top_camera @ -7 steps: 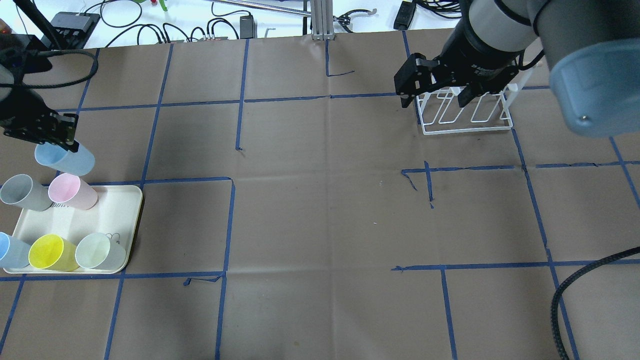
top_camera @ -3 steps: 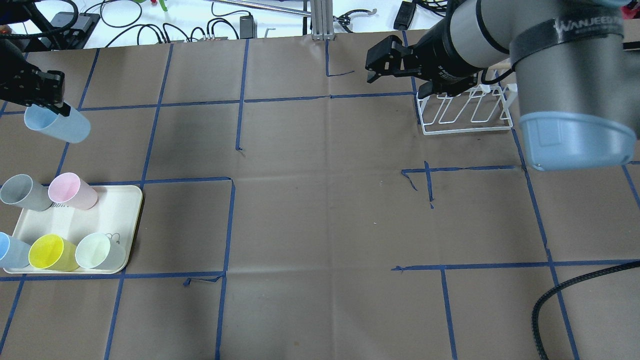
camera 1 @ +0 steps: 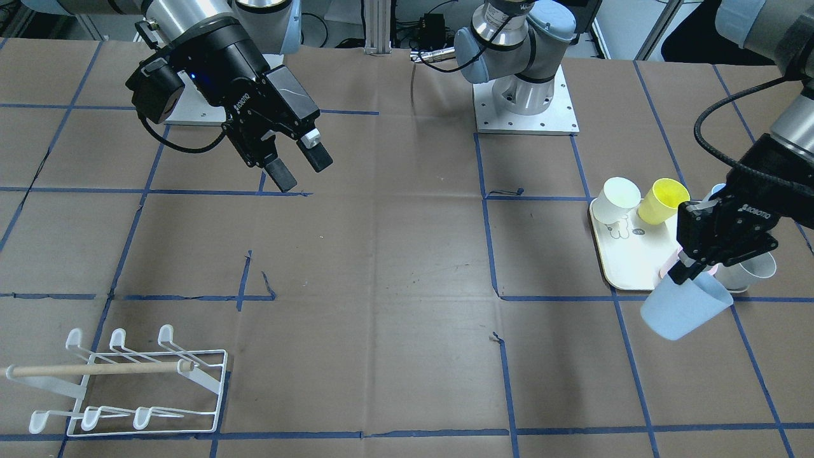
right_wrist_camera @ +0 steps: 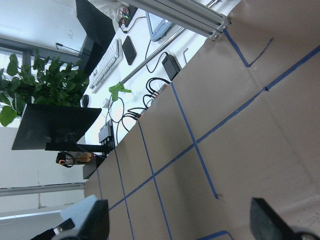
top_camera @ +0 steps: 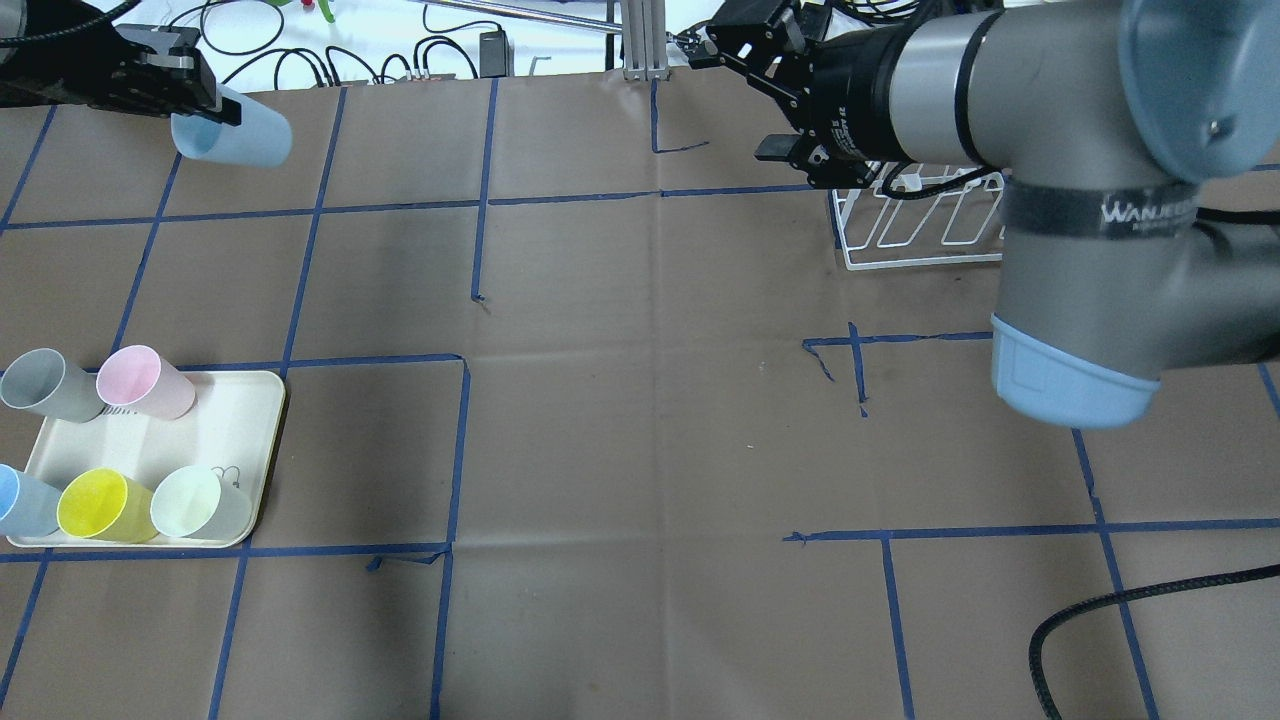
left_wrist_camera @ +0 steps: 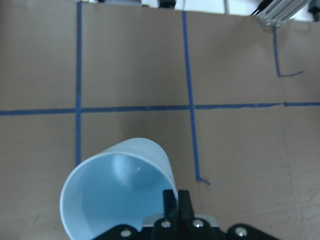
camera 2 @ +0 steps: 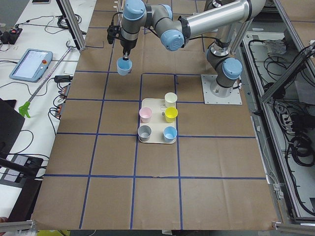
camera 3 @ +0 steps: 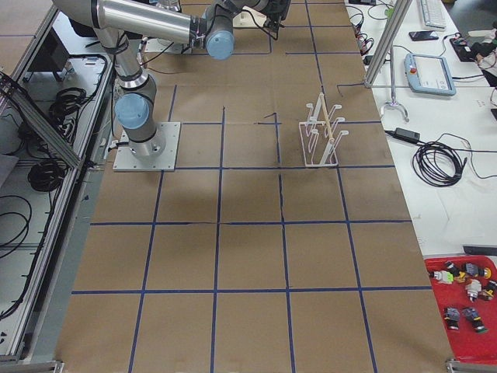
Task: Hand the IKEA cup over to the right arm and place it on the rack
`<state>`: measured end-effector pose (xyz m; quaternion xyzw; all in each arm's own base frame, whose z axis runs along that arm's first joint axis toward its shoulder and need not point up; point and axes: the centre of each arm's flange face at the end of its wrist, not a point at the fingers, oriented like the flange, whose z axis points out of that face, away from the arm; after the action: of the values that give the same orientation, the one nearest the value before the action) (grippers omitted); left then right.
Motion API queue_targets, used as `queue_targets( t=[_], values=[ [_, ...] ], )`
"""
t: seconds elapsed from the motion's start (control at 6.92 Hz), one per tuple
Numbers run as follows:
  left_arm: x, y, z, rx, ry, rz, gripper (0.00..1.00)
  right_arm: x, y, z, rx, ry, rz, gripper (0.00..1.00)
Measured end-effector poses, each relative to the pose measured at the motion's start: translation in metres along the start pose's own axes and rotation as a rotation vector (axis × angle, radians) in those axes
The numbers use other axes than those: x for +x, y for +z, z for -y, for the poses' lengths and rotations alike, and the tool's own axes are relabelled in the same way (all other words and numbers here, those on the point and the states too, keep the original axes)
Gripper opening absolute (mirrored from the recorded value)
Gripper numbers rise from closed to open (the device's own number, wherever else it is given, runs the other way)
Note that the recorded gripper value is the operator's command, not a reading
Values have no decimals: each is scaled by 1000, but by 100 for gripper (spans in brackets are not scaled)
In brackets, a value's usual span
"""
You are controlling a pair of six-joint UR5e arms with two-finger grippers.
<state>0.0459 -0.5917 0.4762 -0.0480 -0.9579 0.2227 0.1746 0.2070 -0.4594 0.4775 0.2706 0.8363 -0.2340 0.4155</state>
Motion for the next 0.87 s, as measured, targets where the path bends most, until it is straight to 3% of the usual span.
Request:
queue_targets(
  t=[0.14, 0.43, 0.58, 0.87],
  values=[
    [13, 6, 3, 73, 43, -74, 0, 13, -1, -6, 29, 69, 50, 100],
    [34, 28, -8, 233, 145, -215, 0, 36, 2, -20, 2, 200, 116, 99],
    [42, 41, -21, 318, 202, -279, 0, 46, 5, -24, -10, 228, 120, 100],
    [61, 56, -50, 464, 323, -405, 0, 58, 1, -18, 14, 253, 113, 100]
  ],
)
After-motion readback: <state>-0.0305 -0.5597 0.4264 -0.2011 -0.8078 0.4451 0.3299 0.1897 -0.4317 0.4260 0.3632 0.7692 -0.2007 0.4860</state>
